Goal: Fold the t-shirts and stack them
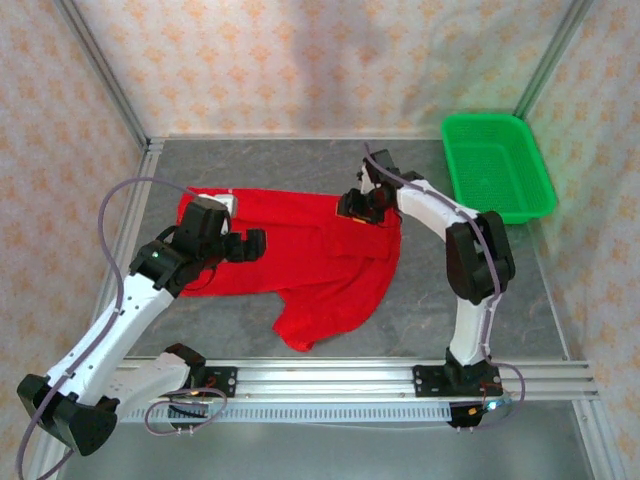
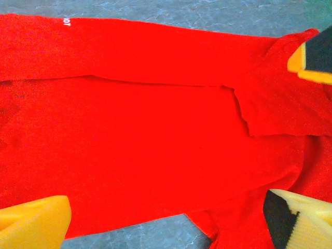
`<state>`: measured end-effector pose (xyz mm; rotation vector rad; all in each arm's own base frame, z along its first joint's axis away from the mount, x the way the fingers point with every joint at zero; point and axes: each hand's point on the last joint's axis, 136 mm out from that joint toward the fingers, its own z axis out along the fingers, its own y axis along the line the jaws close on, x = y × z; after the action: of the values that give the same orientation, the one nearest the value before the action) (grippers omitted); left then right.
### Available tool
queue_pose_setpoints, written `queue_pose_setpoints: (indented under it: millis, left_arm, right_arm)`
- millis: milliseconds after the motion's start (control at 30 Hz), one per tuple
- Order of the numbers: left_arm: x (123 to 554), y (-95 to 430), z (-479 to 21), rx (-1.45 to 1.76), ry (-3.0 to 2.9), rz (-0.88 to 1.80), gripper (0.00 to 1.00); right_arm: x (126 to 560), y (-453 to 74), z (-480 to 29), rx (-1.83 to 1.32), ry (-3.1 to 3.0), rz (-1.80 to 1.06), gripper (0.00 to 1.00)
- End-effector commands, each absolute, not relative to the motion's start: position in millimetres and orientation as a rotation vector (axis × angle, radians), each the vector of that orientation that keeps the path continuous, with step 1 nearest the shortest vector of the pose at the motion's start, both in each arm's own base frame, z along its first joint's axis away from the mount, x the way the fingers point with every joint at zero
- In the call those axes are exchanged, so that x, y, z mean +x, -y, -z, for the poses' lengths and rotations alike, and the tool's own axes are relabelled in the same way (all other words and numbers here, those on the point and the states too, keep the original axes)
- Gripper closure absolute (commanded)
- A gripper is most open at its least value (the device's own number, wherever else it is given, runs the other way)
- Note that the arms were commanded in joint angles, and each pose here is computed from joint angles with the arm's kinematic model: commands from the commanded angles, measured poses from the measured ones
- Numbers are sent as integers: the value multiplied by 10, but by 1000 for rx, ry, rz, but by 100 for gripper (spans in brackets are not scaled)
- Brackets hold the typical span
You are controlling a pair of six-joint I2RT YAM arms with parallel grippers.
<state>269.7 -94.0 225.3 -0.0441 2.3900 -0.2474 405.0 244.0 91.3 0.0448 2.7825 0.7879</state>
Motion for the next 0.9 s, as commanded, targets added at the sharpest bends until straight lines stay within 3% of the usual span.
queue_pose_setpoints:
  millis: [0,233,433,600,867]
  left_arm:
    - [2775,759,-2212,-161,-2367,182,3]
    - [2763,391,-1729,-439,-2521,123,3]
    - [2606,-179,-1290,-800,-2635,-58,4]
    - [2468,-521,-1068,-1074,-2621,-112,5]
    - [2469,-761,-692,-1251,-2607,-97,8]
  right_arm:
    - [3853,-2495,-711,105,-2839,-829,49]
    - [3715,-2103,-880,266,-2784,-702,45]
    - [3430,-1458,-923,431,-2876,-374,44]
    - [3070,-1361,-946,553,-2886,-454,44]
    - [2515,-1364,-690,677,-2891,-620,47]
